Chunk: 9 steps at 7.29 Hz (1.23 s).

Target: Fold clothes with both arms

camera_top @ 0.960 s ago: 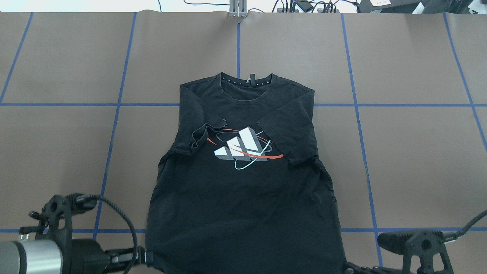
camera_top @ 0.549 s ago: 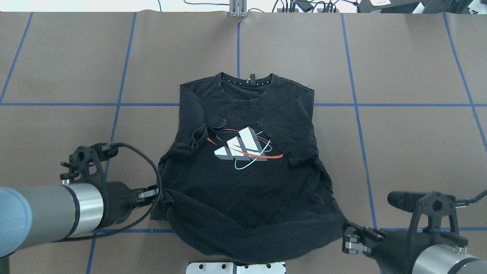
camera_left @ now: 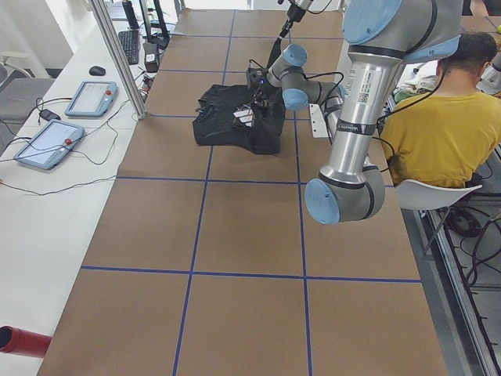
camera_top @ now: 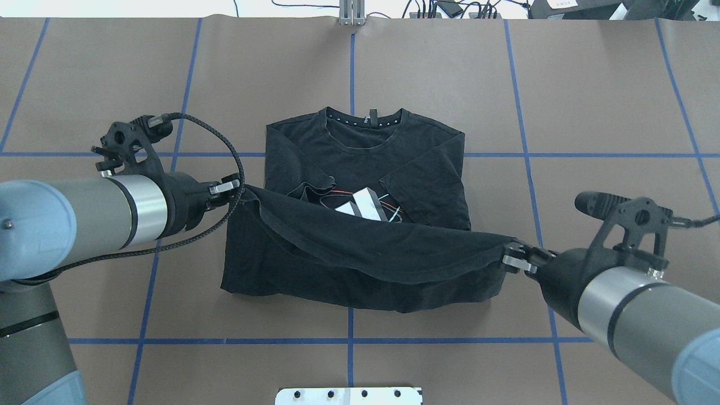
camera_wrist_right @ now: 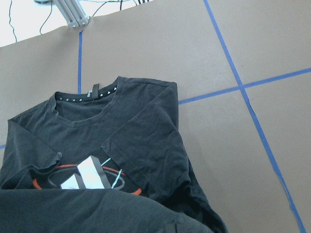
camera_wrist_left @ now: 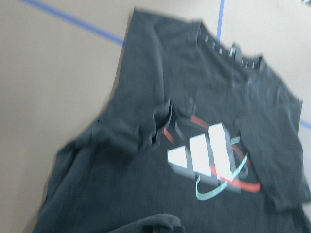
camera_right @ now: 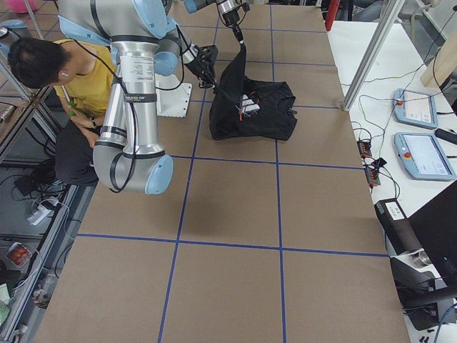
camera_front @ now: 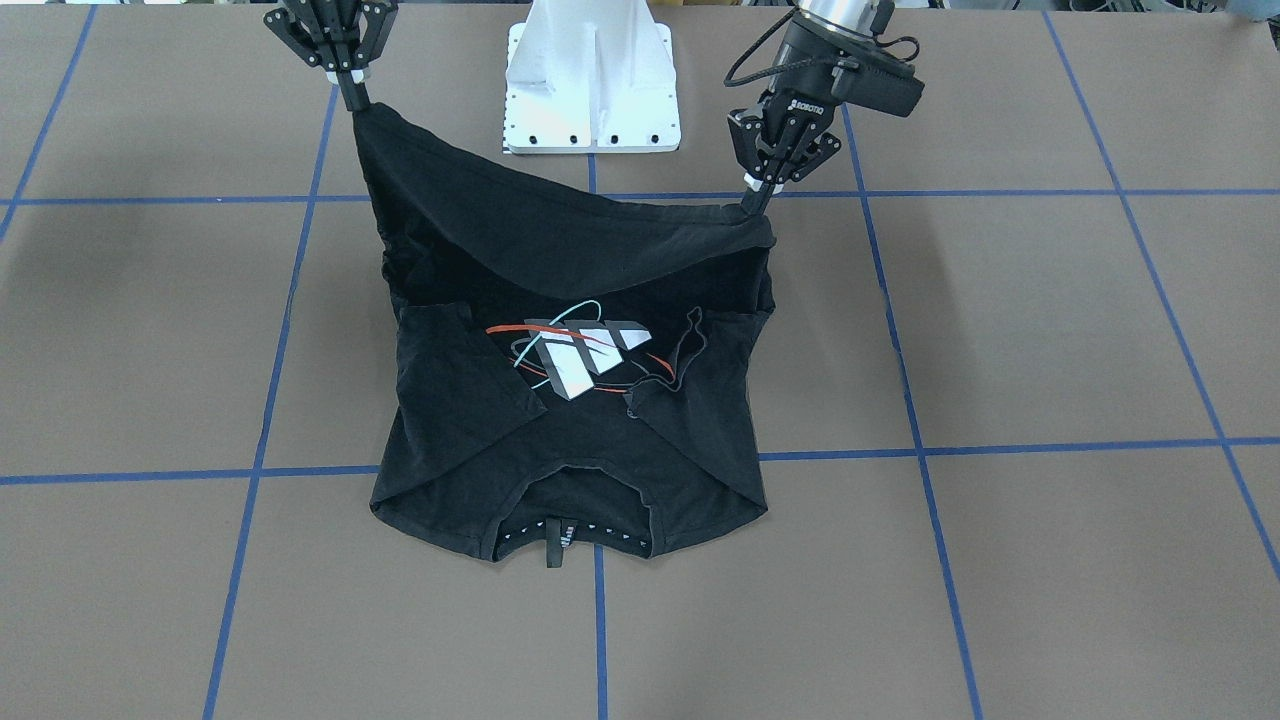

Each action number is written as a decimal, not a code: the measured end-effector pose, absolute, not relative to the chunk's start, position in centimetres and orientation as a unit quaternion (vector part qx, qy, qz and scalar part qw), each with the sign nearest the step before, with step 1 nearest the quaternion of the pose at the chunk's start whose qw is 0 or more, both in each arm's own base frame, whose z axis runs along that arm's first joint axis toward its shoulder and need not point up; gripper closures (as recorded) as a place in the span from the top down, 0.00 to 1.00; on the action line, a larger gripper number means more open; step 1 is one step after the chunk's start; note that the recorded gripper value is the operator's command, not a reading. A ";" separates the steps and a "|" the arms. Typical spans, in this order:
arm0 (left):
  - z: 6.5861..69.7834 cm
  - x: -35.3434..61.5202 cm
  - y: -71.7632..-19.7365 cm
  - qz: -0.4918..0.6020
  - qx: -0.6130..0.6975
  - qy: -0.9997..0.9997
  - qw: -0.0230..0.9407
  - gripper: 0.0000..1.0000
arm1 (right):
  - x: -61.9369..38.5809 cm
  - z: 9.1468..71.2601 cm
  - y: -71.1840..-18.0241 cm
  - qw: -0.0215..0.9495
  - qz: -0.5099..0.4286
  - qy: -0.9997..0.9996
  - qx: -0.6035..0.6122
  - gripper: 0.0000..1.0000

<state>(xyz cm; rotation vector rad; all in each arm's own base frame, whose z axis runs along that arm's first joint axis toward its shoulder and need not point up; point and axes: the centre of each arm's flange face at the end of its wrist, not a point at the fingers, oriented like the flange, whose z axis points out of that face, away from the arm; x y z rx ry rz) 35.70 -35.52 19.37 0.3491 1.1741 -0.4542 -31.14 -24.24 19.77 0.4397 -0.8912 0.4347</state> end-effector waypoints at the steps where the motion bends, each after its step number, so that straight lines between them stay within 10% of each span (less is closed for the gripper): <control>1: 18.9 35.1 -37.4 -0.219 0.179 0.542 0.791 0.00 | -31.6 19.7 -26.4 0.856 0.221 -0.415 0.215 0.00; 9: 23.7 43.0 -51.1 -0.225 0.228 0.453 0.832 0.00 | -41.1 21.5 -48.8 0.878 0.289 -0.317 0.212 0.00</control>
